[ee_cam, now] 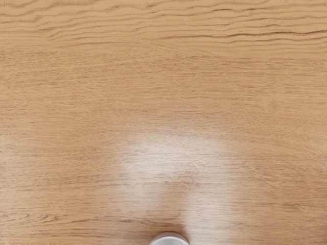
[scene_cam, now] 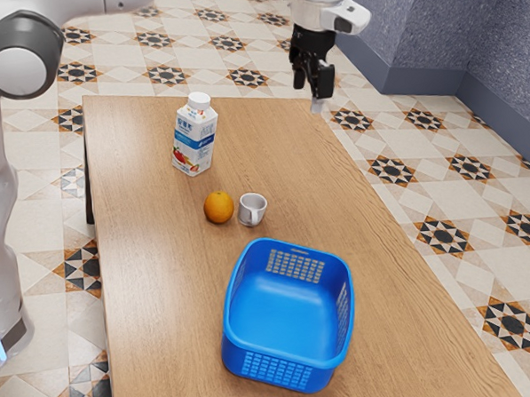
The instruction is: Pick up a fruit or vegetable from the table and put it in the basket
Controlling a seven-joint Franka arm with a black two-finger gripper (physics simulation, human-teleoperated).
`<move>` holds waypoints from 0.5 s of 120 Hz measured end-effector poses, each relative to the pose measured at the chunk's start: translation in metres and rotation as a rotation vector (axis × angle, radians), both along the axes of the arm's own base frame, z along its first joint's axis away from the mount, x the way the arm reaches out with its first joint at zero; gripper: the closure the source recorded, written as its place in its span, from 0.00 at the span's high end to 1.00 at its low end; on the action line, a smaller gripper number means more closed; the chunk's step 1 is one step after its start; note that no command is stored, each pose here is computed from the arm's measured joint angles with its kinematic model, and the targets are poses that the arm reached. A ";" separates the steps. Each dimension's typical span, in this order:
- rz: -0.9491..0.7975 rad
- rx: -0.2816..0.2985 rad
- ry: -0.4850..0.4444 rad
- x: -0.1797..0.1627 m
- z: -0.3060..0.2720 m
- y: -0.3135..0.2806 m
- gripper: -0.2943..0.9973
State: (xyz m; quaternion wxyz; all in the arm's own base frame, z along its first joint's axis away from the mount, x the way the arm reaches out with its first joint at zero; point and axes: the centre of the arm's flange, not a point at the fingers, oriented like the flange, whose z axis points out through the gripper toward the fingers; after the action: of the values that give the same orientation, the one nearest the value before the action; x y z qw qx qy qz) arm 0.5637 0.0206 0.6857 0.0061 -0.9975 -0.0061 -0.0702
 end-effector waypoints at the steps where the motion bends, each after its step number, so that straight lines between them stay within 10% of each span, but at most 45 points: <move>1: 0.002 0.000 -0.001 0.000 0.000 0.002 0.77; 60: 0.065 0.011 -0.005 -0.004 0.007 0.056 0.77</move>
State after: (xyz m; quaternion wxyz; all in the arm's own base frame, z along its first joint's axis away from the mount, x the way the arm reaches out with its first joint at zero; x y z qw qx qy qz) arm 0.5592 0.0771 0.6922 0.0137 -0.9965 -0.0382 -0.0724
